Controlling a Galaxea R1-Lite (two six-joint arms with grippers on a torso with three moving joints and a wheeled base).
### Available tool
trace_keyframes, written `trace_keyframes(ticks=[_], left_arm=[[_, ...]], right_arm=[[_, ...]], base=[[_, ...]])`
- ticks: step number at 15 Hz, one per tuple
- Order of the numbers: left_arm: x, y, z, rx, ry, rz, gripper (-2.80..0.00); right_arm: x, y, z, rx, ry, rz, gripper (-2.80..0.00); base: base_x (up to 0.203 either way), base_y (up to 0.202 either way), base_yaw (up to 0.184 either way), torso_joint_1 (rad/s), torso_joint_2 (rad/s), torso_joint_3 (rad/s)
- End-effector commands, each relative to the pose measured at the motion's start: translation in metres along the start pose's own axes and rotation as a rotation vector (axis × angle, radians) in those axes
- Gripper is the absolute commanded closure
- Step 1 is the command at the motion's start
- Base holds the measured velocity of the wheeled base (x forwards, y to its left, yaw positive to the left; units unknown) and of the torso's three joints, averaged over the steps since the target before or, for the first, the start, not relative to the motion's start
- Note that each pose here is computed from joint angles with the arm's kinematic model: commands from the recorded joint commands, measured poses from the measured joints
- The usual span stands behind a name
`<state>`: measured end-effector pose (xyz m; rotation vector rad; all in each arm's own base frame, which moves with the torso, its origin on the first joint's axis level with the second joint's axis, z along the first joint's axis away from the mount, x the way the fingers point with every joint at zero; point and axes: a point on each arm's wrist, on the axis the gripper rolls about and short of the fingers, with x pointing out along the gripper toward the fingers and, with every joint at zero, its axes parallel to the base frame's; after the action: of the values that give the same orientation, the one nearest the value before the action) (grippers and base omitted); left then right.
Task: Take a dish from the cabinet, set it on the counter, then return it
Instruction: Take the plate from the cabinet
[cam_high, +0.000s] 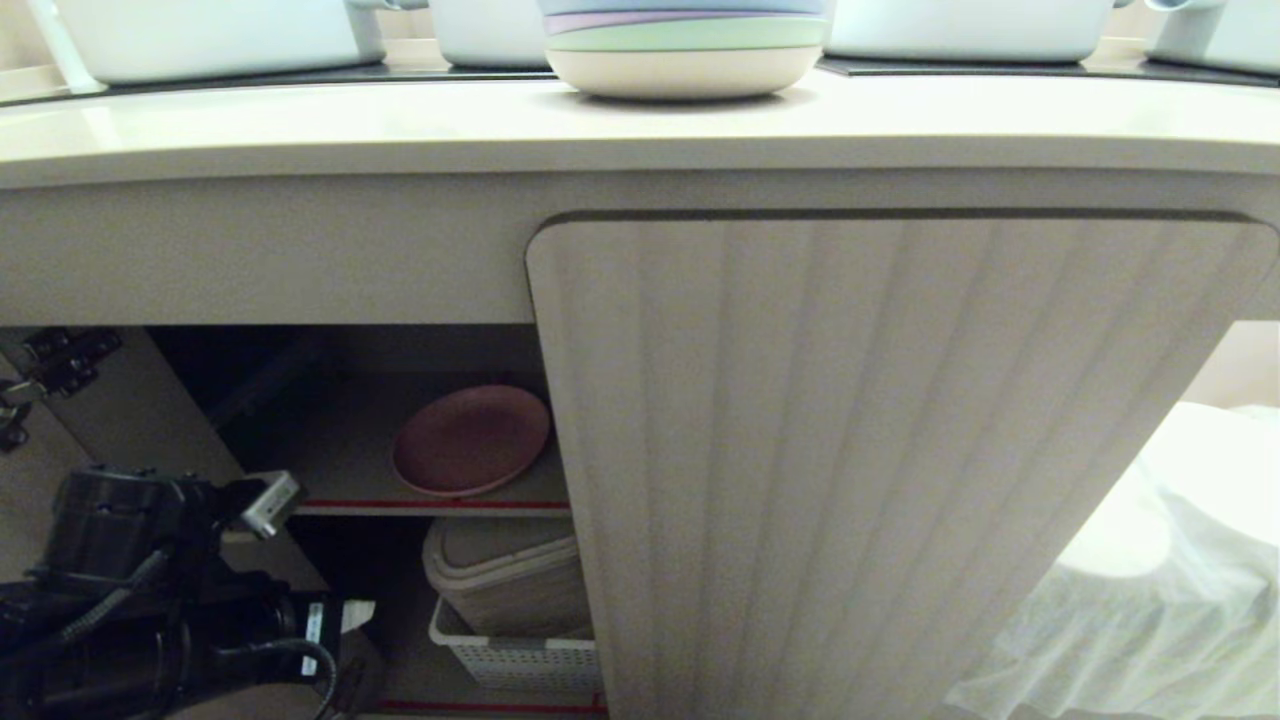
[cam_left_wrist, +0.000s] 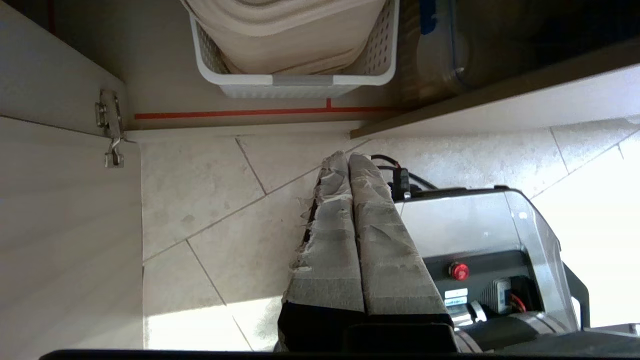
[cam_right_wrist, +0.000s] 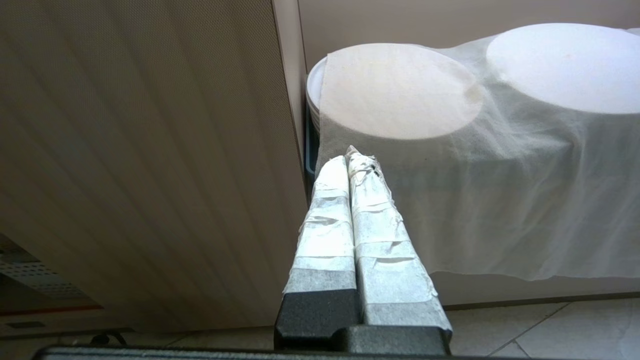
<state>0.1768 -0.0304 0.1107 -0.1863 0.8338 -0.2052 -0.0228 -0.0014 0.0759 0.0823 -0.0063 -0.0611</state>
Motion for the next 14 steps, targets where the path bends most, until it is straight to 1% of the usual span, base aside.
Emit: trace_keyframes(ticks=[1,3,4,6,9,11,12,13,14], left_arm=[[0.007,0.001,0.001,-0.020,0.007,0.001,0.00],[0.015,0.000,0.007,-0.069,-0.029,-0.007,0.00],[0.020,0.001,0.009,-0.074,-0.034,-0.002,0.00],[0.028,0.003,0.010,-0.078,-0.033,0.035,0.00],[0.039,0.004,0.015,-0.086,-0.060,0.038,0.00],[0.044,0.004,0.021,-0.081,-0.108,0.029,0.00],[0.046,0.004,0.025,-0.080,-0.144,0.027,0.00],[0.047,0.004,0.028,-0.092,-0.174,0.023,0.00],[0.048,0.003,0.030,-0.100,-0.188,0.020,0.00]], right_arm=[[0.000,0.000,0.000,0.001,-0.001,0.000,0.00],[0.000,0.000,0.000,0.001,0.000,0.000,0.00],[0.000,0.000,0.000,0.001,0.001,0.000,0.00],[0.000,0.000,0.000,0.001,-0.001,0.000,0.00],[0.000,0.000,0.000,0.001,0.000,0.000,0.00],[0.000,0.000,0.000,0.001,-0.001,0.000,0.00],[0.000,0.000,0.000,0.001,-0.001,0.000,0.00],[0.000,0.000,0.000,0.001,-0.001,0.000,0.00],[0.000,0.000,0.000,0.001,0.001,0.000,0.00]], base=[[0.000,0.000,0.000,0.000,0.00,0.000],[0.000,0.000,0.000,0.000,0.00,0.000],[0.000,0.000,0.000,0.000,0.00,0.000],[0.000,0.000,0.000,0.000,0.00,0.000],[0.000,0.000,0.000,0.000,0.00,0.000],[0.000,0.000,0.000,0.000,0.00,0.000],[0.000,0.000,0.000,0.000,0.00,0.000],[0.000,0.000,0.000,0.000,0.00,0.000],[0.000,0.000,0.000,0.000,0.00,0.000]])
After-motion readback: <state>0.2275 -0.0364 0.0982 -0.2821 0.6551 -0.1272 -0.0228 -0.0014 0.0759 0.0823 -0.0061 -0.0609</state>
